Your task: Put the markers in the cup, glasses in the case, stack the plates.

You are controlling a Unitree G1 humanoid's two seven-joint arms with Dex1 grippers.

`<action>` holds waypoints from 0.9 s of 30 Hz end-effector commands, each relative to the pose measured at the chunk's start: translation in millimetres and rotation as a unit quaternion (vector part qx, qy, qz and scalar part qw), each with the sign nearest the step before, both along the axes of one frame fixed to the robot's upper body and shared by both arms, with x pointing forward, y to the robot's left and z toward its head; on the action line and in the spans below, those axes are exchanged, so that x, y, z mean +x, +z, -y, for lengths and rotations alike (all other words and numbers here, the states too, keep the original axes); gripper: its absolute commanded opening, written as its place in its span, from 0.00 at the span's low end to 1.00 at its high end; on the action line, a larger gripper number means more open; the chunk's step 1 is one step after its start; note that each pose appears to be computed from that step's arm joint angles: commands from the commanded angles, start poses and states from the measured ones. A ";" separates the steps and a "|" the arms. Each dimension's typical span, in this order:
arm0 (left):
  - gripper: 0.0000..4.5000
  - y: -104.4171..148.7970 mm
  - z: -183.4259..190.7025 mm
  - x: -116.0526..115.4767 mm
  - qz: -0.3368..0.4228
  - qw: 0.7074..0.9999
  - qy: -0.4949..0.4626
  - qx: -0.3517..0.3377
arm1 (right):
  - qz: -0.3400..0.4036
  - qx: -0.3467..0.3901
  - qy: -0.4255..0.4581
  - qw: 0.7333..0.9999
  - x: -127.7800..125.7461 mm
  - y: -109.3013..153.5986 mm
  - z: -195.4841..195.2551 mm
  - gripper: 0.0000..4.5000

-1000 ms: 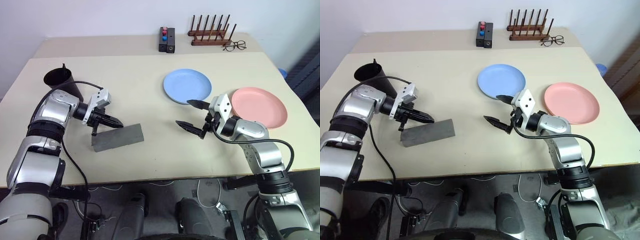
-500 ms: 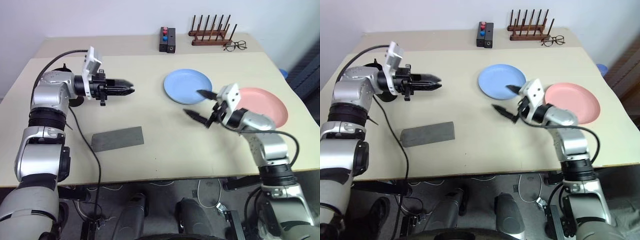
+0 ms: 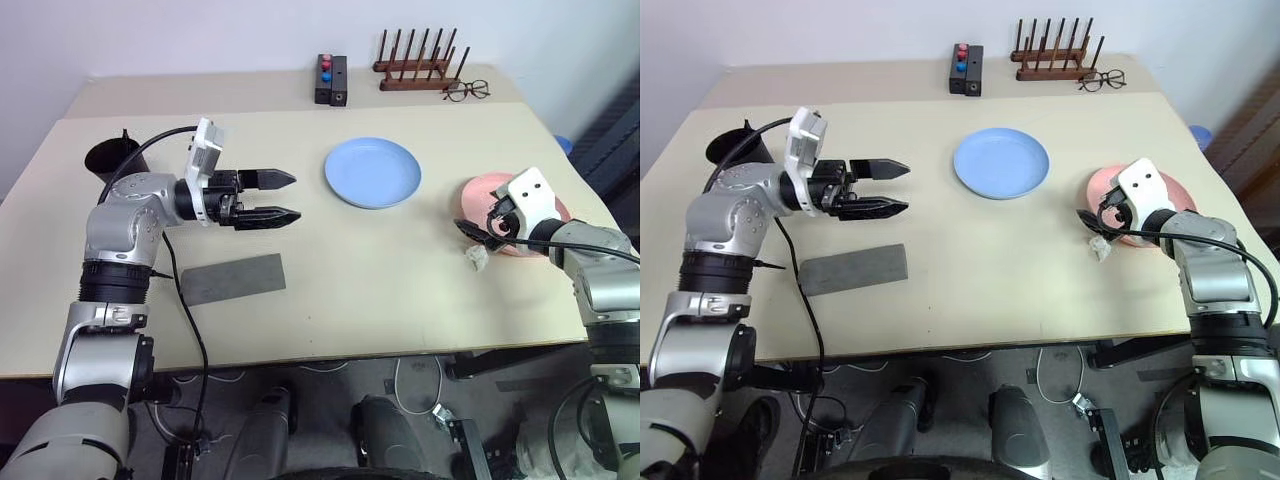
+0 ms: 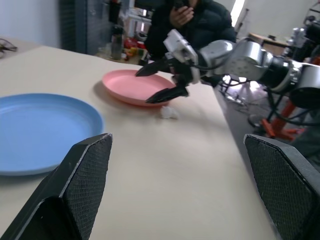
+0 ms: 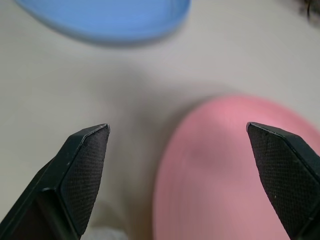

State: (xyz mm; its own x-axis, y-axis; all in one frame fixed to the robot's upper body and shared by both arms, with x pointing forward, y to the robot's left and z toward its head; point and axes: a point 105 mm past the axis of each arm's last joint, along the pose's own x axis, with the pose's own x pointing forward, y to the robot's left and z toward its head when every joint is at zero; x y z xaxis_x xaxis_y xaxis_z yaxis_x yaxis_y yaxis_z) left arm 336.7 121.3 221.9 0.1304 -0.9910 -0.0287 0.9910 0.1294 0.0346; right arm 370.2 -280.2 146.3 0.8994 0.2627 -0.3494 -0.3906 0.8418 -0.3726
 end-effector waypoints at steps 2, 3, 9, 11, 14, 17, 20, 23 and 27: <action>0.97 11.2 -0.2 -5.1 0.035 0.999 0.011 -0.004 | -0.014 0.006 -0.029 0.999 8.0 1.3 3.4 1.00; 0.97 11.4 0.4 -6.0 0.040 0.999 0.013 -0.002 | -0.022 0.009 -0.031 0.999 8.9 -1.4 3.0 1.00; 1.00 9.4 -3.2 -12.3 0.030 0.999 0.022 -0.001 | -0.055 0.003 -0.048 0.997 15.4 -15.7 3.0 0.70; 1.00 7.7 -4.7 -13.2 0.030 0.999 0.025 0.002 | -0.057 0.002 -0.052 0.997 17.0 -16.0 3.6 0.48; 1.00 7.8 -7.3 -10.6 0.053 0.998 0.044 0.005 | -0.054 -0.007 -0.070 0.996 21.2 -15.1 10.4 0.10; 1.00 13.1 -10.7 -4.8 0.080 0.994 0.075 -0.015 | -0.026 -0.001 -0.066 0.997 27.9 -2.2 6.9 0.01; 1.00 16.0 -18.2 4.0 0.107 0.986 0.121 -0.037 | 0.027 0.011 -0.052 0.998 37.6 23.2 -4.6 0.01; 1.00 11.9 -29.0 16.9 0.135 0.972 0.191 -0.027 | 0.086 0.029 -0.009 0.996 44.3 53.0 -31.9 0.01; 1.00 12.1 -38.5 24.2 0.142 0.955 0.254 -0.054 | 0.151 0.068 0.084 0.983 45.8 84.8 -93.2 0.01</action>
